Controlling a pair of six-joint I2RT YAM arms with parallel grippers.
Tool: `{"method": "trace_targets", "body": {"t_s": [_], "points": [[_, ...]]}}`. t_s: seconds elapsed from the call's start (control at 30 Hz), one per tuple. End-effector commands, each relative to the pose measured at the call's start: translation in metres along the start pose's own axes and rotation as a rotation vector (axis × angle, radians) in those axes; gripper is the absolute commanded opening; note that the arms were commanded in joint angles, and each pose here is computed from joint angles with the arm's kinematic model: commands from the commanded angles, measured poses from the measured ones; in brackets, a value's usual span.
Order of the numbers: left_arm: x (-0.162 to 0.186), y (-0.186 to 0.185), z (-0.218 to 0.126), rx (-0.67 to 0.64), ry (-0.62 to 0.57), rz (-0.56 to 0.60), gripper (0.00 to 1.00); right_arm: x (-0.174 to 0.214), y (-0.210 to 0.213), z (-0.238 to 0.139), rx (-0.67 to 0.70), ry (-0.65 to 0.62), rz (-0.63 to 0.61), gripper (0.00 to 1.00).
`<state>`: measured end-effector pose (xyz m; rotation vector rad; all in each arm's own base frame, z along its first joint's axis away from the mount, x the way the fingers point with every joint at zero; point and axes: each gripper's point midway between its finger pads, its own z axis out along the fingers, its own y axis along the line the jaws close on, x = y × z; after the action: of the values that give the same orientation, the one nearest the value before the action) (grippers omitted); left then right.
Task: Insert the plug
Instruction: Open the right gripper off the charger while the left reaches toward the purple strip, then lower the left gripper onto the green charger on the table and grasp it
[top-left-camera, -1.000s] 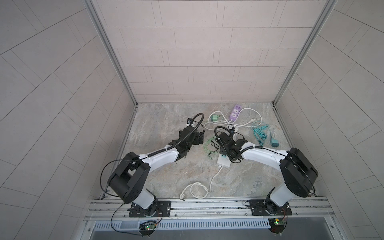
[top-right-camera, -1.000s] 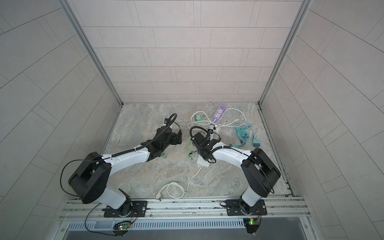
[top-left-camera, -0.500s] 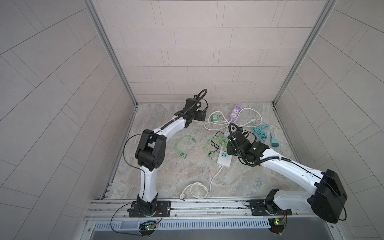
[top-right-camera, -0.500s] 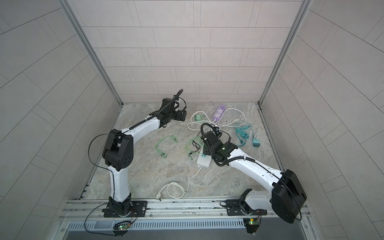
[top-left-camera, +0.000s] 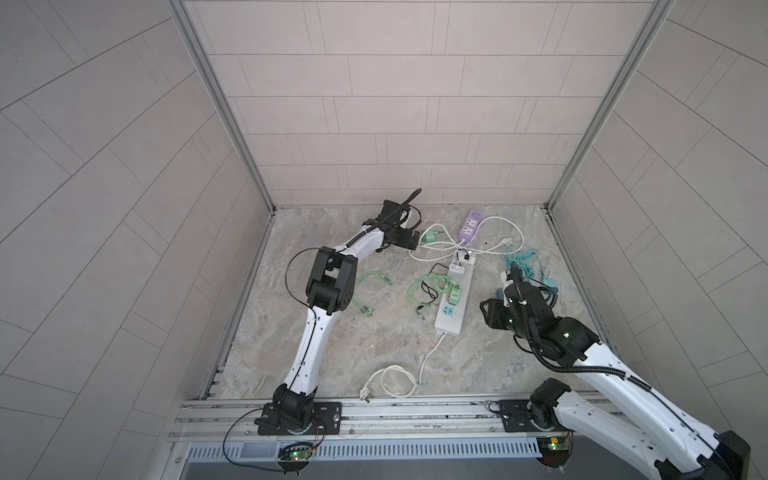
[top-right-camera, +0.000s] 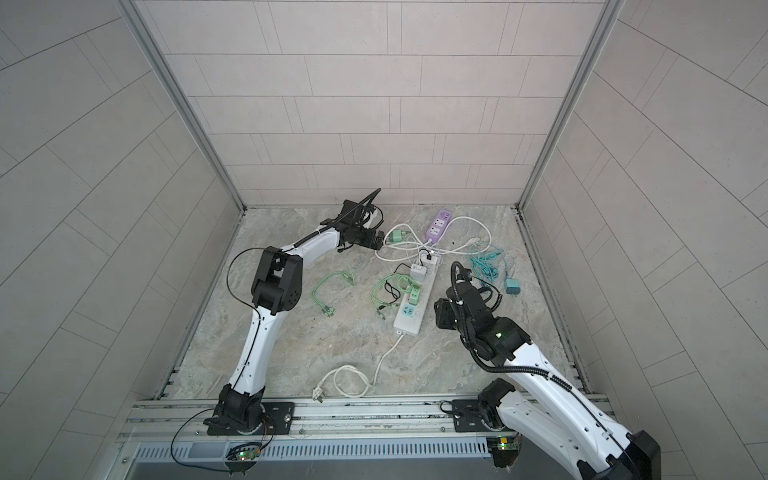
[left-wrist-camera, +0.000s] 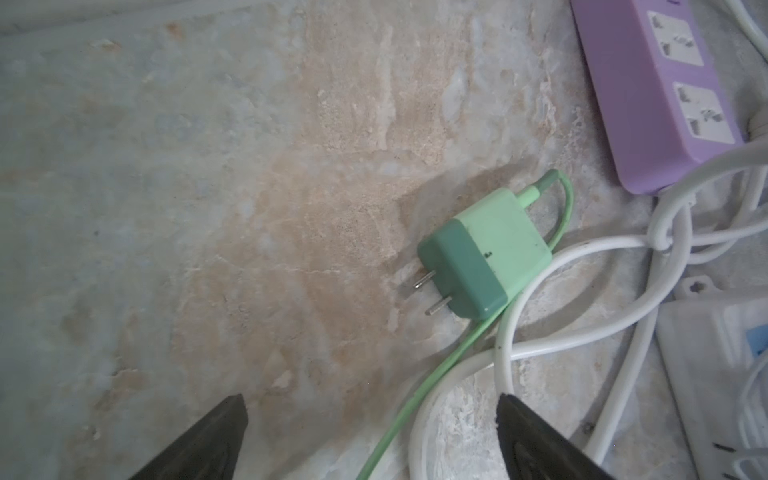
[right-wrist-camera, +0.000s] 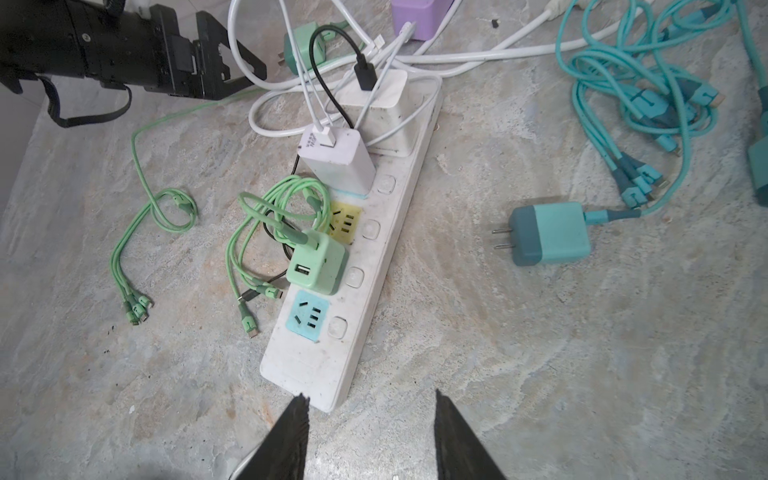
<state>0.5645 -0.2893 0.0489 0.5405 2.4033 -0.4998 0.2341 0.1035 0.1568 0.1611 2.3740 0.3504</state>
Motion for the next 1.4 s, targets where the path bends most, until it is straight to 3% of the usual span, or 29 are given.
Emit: {"method": "trace_targets", "body": {"t_s": [0.0, 0.1, 0.3, 0.77, 1.03, 1.37], "points": [[-0.019, -0.029, -0.001, 0.043, -0.035, 0.088, 0.99, 0.016, -0.003, 0.003, -0.008, 0.068, -0.043, 0.48], [-0.014, -0.04, 0.011, 0.013, -0.004, 0.146, 0.99, 0.018, -0.002, 0.005, -0.012, 0.082, -0.053, 0.47], [-0.019, -0.046, 0.029, -0.041, -0.007, 0.131, 0.99, 0.019, -0.001, 0.004, -0.026, 0.082, -0.063, 0.46], [-0.03, -0.031, 0.044, -0.134, -0.066, -0.143, 0.98, 0.02, -0.005, -0.008, -0.044, 0.048, -0.056, 0.42], [-0.035, -0.037, 0.05, -0.162, -0.092, -0.138, 0.96, 0.018, -0.003, -0.013, -0.061, 0.033, -0.055, 0.4], [-0.015, -0.037, 0.054, -0.202, -0.021, -0.165, 0.9, 0.01, -0.001, -0.026, -0.082, -0.005, -0.04, 0.39]]}}
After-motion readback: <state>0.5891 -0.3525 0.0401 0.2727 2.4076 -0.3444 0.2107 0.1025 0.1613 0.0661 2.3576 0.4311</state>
